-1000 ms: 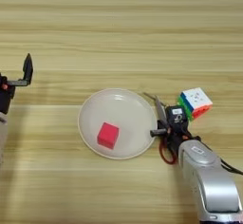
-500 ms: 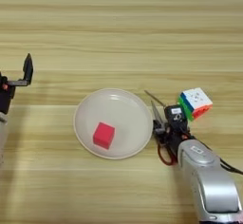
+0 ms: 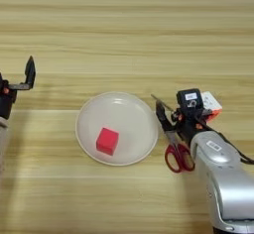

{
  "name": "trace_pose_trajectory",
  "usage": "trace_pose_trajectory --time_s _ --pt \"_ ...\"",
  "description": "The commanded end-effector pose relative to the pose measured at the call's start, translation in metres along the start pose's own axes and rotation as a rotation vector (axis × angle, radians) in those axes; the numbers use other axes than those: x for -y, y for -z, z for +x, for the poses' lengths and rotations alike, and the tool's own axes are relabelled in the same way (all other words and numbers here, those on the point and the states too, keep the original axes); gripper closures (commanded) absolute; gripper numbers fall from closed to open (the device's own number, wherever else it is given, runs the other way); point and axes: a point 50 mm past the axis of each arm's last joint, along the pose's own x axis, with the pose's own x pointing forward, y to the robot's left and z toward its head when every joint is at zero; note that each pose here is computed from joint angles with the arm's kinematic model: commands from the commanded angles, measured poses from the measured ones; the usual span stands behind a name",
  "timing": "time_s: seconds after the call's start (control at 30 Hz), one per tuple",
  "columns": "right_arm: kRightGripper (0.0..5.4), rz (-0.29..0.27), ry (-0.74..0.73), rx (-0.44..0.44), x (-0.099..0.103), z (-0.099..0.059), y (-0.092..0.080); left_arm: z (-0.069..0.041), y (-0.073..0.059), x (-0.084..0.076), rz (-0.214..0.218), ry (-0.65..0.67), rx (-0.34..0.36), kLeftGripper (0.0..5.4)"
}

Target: Move the objects on the table

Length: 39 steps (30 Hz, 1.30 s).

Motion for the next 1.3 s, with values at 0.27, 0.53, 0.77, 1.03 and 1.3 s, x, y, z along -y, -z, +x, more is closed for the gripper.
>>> trace_pose_trajectory --time_s 0.27,0.53,0.77,1.03,1.3 --pt "0.04 -0.166 -0.279 0.247 -0.024 -0.011 -0.029 0.003 0.0 0.003 -0.012 0.002 0.002 0.0" --pt "0.02 -0.293 -0.528 0.259 -0.025 -0.008 -0.025 0.002 0.001 0.005 -0.014 0.003 0.001 0.0" --pt "0.02 -0.319 -0.782 0.16 -0.02 -0.004 -0.002 0.001 0.001 0.006 -0.016 -0.002 0.002 0.0" --pt "0.02 -0.316 -0.964 0.085 -0.027 0.001 0.014 0.0 0.001 0.006 -0.015 -0.005 0.002 0.0" --pt "0.02 -0.299 -0.975 0.069 -0.039 0.012 0.017 -0.001 0.001 0.008 -0.016 -0.006 -0.001 0.0"
